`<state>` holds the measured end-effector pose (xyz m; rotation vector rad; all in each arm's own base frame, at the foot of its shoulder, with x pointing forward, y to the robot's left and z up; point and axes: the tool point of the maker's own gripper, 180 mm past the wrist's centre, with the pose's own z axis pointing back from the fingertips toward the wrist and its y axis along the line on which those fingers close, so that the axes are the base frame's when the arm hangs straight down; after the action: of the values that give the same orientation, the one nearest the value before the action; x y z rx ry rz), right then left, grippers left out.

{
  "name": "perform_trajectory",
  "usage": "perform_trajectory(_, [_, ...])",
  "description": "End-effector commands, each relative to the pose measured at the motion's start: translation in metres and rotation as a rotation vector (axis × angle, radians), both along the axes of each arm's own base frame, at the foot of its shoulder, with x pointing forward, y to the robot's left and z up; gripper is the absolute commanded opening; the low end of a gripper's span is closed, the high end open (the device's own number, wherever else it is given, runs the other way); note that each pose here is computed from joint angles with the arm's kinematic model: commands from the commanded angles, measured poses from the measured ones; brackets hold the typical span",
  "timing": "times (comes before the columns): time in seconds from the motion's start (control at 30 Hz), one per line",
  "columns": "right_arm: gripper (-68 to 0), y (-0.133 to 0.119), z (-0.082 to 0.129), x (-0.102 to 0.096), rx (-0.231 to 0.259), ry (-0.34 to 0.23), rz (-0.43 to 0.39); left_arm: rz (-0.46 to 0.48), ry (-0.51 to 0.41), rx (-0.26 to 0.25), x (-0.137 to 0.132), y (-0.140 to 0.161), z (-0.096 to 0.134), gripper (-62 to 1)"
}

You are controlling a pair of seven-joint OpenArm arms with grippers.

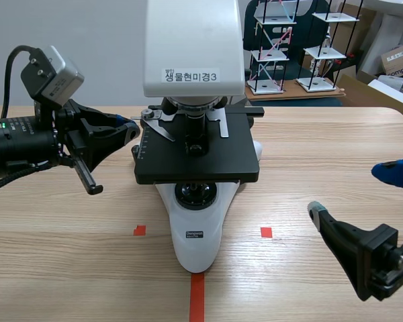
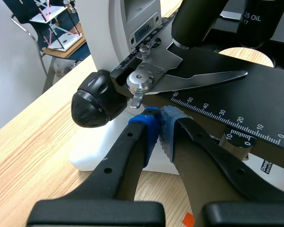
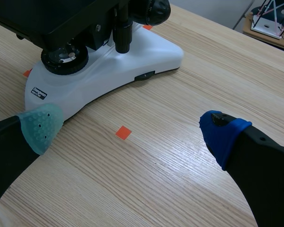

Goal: Return to the home posture

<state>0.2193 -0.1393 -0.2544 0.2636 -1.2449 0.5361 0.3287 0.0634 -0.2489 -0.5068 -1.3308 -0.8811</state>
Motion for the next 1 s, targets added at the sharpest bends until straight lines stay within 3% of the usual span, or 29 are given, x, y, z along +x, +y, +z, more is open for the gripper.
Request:
perform_trajectory(0.0, [-3.3,0.0,0.007,0.003,0.007,-0.027,0.004,-0.008,-0.027,-0.04,0.001,-0.005,0.013,-58.1])
perform_trajectory(0.67, [-3.3,0.0,0.007,0.003,0.007,-0.028,0.004,-0.007,-0.036,-0.025,0.001,0.001,0.013,-58.1])
perform_trajectory(0.8, [-3.3,0.0,0.007,0.003,0.007,-0.028,0.004,0.004,-0.061,-0.036,-0.004,0.018,0.018,-58.2])
perform_trajectory(0.97, [-3.3,0.0,0.007,0.003,0.007,-0.028,0.004,0.063,-0.032,-0.002,-0.014,0.05,0.007,-58.1])
